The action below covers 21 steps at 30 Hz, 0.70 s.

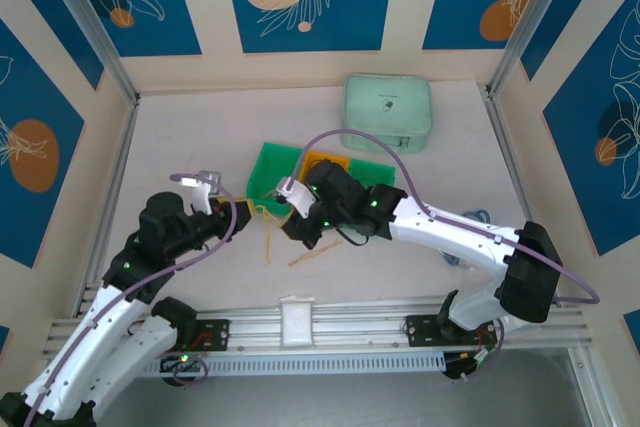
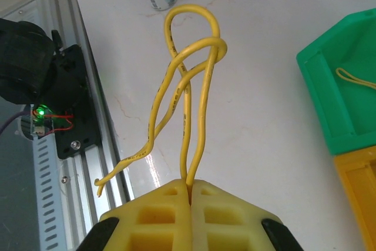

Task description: Untangle the cables

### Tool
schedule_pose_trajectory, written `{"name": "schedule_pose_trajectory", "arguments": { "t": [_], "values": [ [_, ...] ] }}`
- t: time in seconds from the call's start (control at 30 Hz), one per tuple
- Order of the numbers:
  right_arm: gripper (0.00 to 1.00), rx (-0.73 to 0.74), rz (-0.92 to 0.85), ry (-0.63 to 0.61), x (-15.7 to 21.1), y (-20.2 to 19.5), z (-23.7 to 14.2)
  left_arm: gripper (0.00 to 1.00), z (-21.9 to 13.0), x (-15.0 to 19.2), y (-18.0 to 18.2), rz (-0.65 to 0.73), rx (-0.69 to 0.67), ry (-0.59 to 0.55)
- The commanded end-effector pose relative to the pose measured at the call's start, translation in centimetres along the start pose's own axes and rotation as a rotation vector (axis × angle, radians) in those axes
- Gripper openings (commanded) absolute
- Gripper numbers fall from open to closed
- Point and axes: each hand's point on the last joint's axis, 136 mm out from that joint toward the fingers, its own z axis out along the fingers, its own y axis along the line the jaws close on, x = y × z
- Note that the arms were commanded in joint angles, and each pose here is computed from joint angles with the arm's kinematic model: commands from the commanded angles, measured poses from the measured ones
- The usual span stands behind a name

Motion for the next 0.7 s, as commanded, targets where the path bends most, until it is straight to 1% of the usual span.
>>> {"name": "schedule_pose_trajectory", "arguments": {
  "t": [0.0, 0.03, 0.17, 0.3, 0.37, 0.43, 0.5, 0.6, 0.67],
  "values": [
    [0.0, -0.061, 0.011, -0.047, -0.9, 1.2, -0.9, 0.34, -0.2, -1.1, -1.0, -0.026, 0.04, -0.016],
    [0.0, -0.065, 0.011, -0.047, -0.9, 1.3, -0.9, 0.33, -0.1, -1.1, -1.1, -0.033, 0.05, -0.017],
    [0.0, -0.078, 0.017, -0.056, -1.1, 1.4, -0.8, 0.25, 0.1, -1.1, -1.4, -0.06, 0.07, -0.008],
    [0.0, -0.084, 0.022, -0.068, -1.3, 1.3, -0.8, 0.21, 0.1, -1.2, -1.6, -0.071, 0.085, -0.004],
    [0.0, -0.083, 0.028, -0.067, -1.3, 1.0, -0.7, 0.15, 0.1, -1.2, -1.8, -0.079, 0.097, -0.003],
    [0.0, -0.085, 0.032, -0.069, -1.3, 0.9, -0.7, 0.12, 0.1, -1.2, -2.0, -0.086, 0.106, 0.002],
    [0.0, -0.084, 0.035, -0.072, -1.2, 0.9, -0.6, 0.11, 0.2, -1.1, -2.1, -0.09, 0.114, 0.006],
    [0.0, -0.082, 0.039, -0.085, -1.5, 0.7, -0.7, 0.0, 0.3, -1.0, -2.2, -0.102, 0.131, 0.012],
    [0.0, -0.081, 0.043, -0.093, -1.6, 0.5, -0.8, 0.0, 0.5, -0.9, -2.3, -0.11, 0.136, 0.024]
  ]
}}
